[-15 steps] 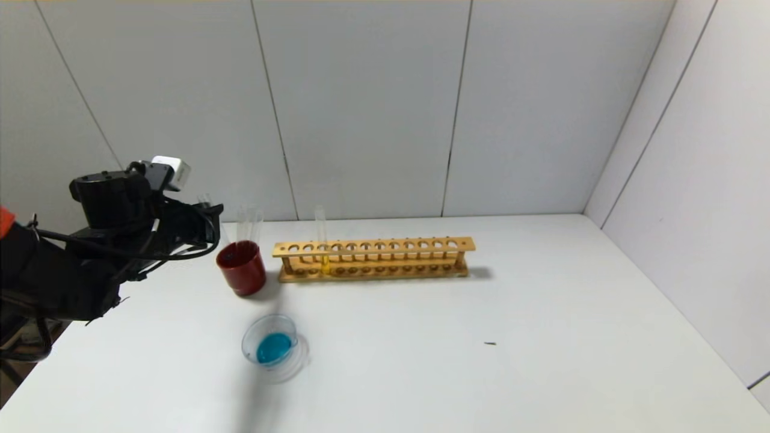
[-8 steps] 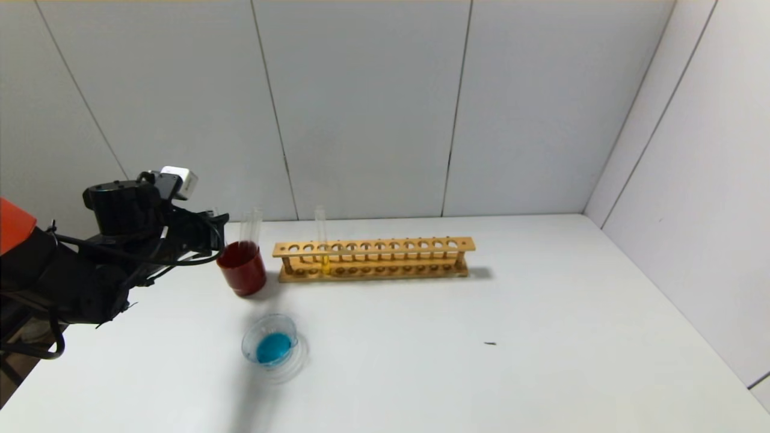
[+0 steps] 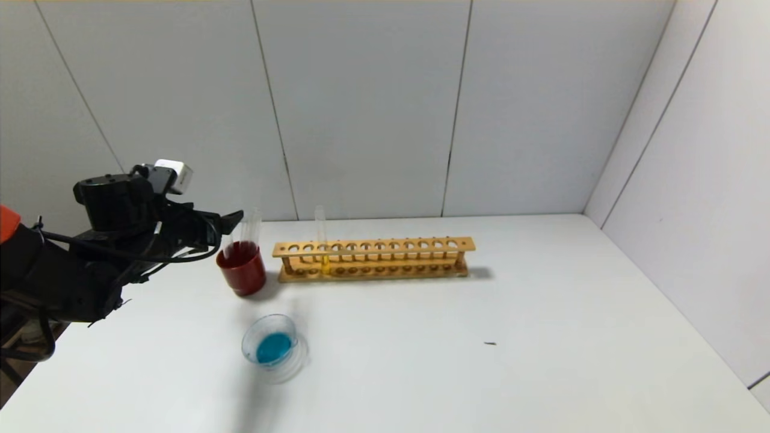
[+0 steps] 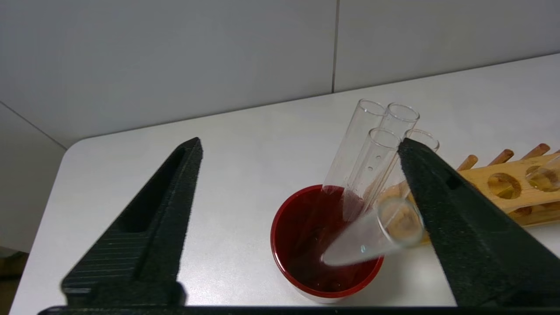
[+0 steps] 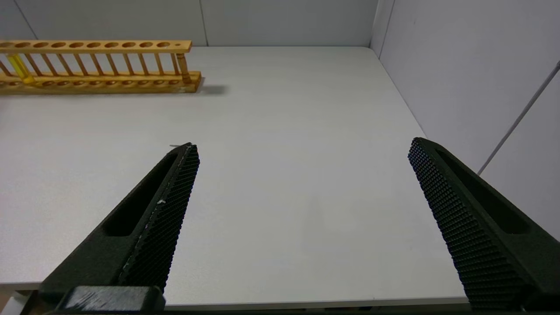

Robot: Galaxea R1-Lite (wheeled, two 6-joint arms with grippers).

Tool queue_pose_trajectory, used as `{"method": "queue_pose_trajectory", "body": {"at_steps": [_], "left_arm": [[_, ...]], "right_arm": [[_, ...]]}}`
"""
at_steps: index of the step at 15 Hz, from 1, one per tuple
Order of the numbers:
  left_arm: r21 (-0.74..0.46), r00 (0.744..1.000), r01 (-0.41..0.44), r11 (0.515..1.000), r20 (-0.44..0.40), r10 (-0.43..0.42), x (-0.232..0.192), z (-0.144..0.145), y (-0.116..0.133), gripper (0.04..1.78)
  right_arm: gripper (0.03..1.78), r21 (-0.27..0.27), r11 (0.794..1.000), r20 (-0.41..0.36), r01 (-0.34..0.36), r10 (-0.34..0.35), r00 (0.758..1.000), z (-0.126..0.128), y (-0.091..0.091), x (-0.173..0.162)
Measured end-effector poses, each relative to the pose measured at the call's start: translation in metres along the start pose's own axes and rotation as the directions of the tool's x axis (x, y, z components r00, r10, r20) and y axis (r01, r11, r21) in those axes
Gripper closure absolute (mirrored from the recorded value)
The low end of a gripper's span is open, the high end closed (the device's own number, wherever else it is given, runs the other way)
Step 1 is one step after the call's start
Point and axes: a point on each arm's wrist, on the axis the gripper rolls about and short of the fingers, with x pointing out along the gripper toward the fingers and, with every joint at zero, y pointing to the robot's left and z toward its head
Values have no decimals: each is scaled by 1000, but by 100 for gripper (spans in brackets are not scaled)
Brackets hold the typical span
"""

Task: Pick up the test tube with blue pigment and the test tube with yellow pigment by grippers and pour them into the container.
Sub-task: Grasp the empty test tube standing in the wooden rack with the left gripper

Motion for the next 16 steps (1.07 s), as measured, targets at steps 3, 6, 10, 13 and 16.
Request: {"method": "queue_pose_trajectory", "body": {"at_steps": [3,6,10,13,16], "left_arm": [[4,1000,-1,1000,14,1,-10,11,0,7],[6,1000,1,1000,1,-1,-22,21,-1,7],[10,1000,-1,1000,26,0,-29,32,-1,7],[9,999,32,999,1,-32,-45,47,-10,7],[12,987,143,990,-74,-142,-76,70,-40,7]], "right_arm": [[6,0,1000,0,0,0,1000,0,0,0],[6,0,1000,0,0,0,1000,0,0,0],[6,0,1000,0,0,0,1000,0,0,0],[6,0,1000,0,0,0,1000,0,0,0],[6,0,1000,0,0,0,1000,0,0,0]]}}
